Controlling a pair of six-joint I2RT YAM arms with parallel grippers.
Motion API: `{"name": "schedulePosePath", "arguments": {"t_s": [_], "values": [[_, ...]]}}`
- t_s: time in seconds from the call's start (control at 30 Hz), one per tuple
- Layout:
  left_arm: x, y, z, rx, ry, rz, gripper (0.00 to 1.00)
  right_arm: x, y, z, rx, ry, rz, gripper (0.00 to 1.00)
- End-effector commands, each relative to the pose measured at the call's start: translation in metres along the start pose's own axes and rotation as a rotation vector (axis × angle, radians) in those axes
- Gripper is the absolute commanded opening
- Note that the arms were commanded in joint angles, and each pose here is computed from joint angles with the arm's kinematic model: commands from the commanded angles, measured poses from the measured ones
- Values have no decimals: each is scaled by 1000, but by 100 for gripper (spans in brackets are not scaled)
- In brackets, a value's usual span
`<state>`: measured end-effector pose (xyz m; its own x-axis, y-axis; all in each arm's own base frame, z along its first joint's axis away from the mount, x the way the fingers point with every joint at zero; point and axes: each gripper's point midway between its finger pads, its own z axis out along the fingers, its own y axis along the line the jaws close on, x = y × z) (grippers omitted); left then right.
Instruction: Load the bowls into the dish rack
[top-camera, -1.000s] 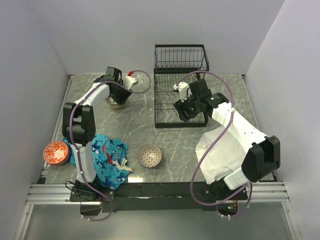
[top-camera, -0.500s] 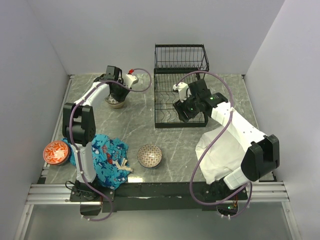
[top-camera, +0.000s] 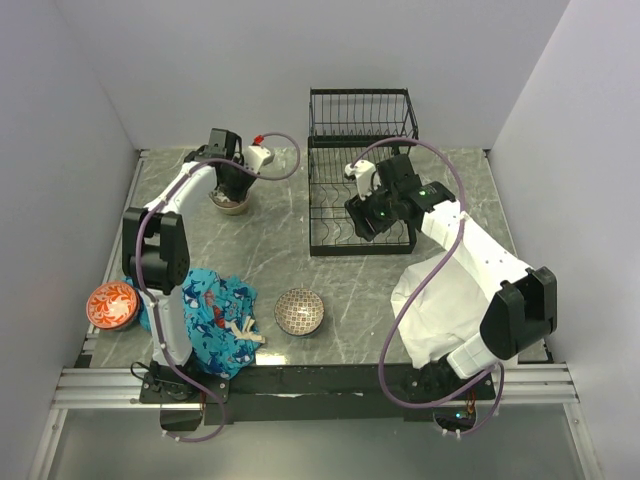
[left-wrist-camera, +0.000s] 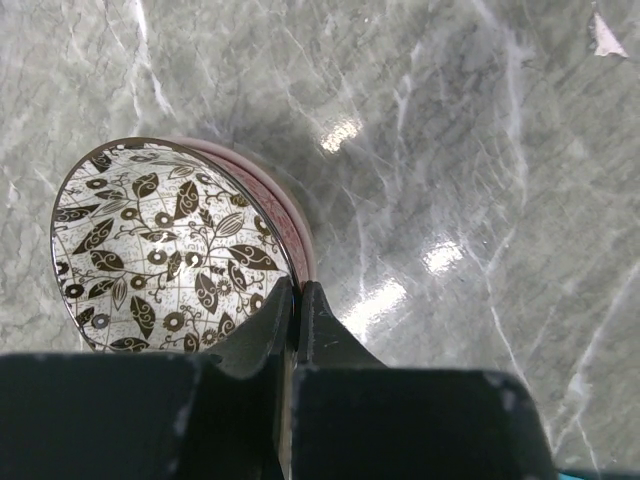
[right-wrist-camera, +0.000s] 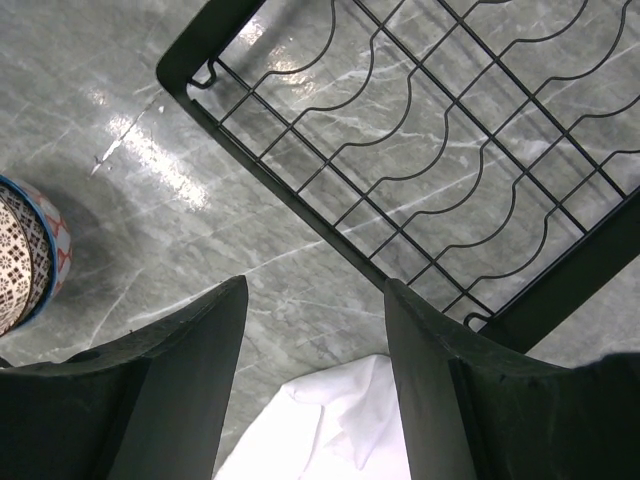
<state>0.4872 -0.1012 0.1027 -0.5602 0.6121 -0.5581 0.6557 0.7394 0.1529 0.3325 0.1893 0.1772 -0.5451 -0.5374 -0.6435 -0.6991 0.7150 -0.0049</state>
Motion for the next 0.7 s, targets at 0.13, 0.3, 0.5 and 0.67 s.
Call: {"name": "schedulePosePath", "arguments": {"t_s": [0.13, 0.3, 0.5, 0.67], "values": [[-65, 14, -74, -89, -194, 27, 1, -27, -5, -9, 14, -77, 3, 64], [-86, 2, -100, -86, -234, 28, 1, -31, -14, -17, 69, -93, 9, 64], [-100, -54, -139, 52, -327, -24, 1, -28, -34, -40, 171, -144, 88, 64], [-97, -138, -179, 271, -466, -67, 1, -1, -64, -66, 276, -149, 219, 64]]}}
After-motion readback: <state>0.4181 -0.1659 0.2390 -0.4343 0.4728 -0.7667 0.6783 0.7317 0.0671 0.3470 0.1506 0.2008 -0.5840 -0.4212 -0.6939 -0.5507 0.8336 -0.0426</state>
